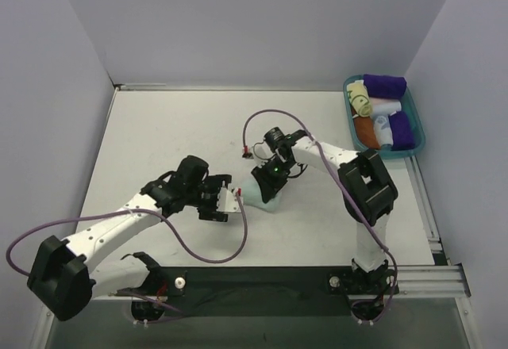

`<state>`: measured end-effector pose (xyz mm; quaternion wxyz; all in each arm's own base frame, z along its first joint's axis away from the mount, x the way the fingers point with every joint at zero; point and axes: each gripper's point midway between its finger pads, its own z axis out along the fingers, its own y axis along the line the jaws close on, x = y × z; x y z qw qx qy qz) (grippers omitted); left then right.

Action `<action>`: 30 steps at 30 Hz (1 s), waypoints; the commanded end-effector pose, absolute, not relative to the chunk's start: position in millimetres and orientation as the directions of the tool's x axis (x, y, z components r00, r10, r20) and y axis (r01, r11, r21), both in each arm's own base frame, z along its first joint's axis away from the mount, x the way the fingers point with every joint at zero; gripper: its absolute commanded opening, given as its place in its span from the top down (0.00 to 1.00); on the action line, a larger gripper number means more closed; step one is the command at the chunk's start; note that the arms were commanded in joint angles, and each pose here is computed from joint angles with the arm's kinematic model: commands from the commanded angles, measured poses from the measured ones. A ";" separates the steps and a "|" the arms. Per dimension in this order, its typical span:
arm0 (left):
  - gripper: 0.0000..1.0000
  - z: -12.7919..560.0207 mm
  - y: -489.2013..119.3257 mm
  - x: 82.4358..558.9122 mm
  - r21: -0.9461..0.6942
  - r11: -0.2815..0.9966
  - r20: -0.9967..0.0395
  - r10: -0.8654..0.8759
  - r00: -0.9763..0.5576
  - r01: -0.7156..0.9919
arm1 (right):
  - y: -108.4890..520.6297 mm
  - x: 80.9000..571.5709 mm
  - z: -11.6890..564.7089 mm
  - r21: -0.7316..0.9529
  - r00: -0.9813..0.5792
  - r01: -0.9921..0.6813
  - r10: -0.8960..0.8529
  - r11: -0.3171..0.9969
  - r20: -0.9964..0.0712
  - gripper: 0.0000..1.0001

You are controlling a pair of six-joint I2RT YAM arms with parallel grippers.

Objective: Roll the towels
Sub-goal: Place the rolled towel into the container

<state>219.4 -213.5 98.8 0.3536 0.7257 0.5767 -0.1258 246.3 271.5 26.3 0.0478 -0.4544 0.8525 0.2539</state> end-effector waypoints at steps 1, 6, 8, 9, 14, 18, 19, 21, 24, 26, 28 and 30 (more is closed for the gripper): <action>0.13 139.9 -211.8 201.8 0.279 0.049 -0.690 0.704 0.165 0.959 | 240.4 270.6 78.6 0.415 -0.718 -0.695 -0.596 0.587 -0.360 1.00; 0.03 174.2 -217.0 206.6 0.178 0.225 -0.769 0.640 -0.008 0.958 | 199.5 298.0 125.8 0.497 -0.823 -0.563 -0.393 0.660 -0.411 1.00; 0.03 187.8 -222.3 213.0 0.110 0.311 -0.792 0.602 -0.106 0.944 | 164.1 318.5 145.5 0.498 -0.847 -0.501 -0.285 0.708 -0.449 1.00; 0.03 183.2 -222.0 216.6 0.065 0.341 -0.781 0.602 -0.165 0.938 | 150.9 322.5 156.8 0.495 -0.847 -0.485 -0.247 0.721 -0.470 1.00; 0.03 198.8 -227.3 228.4 -0.167 0.415 -0.790 0.486 -0.373 0.894 | 50.5 365.7 197.9 0.429 -0.823 -0.339 -0.043 0.837 -0.567 1.00; 0.03 201.9 -223.1 240.6 -0.248 0.440 -0.785 0.431 -0.445 0.863 | -41.4 391.9 206.6 0.335 -0.796 -0.173 0.069 0.926 -0.601 1.00; 0.03 201.5 -223.2 240.5 -0.263 0.439 -0.782 0.424 -0.457 0.859 | -53.9 396.0 206.1 0.320 -0.795 -0.142 0.085 0.937 -0.601 1.00; 0.03 201.8 -222.1 241.7 -0.272 0.440 -0.783 0.415 -0.463 0.856 | -83.1 409.5 211.6 0.256 -0.777 -0.073 0.106 0.964 -0.620 1.00; 0.03 199.8 -222.3 241.1 -0.290 0.442 -0.778 0.407 -0.478 0.849 | -120.5 433.9 201.5 0.196 -0.759 0.024 0.146 0.980 -0.634 1.00; 0.03 199.1 -221.9 241.5 -0.297 0.446 -0.776 0.403 -0.486 0.845 | -136.4 445.6 198.9 0.149 -0.748 0.058 0.142 0.987 -0.648 1.00; 0.03 198.6 -221.1 243.2 -0.301 0.453 -0.774 0.399 -0.493 0.839 | -149.1 461.5 194.7 0.125 -0.745 0.084 0.146 0.989 -0.651 1.00; 0.03 197.2 -219.1 245.0 -0.309 0.462 -0.769 0.394 -0.504 0.831 | -161.2 472.3 183.8 0.103 -0.750 0.121 0.159 0.987 -0.642 1.00</action>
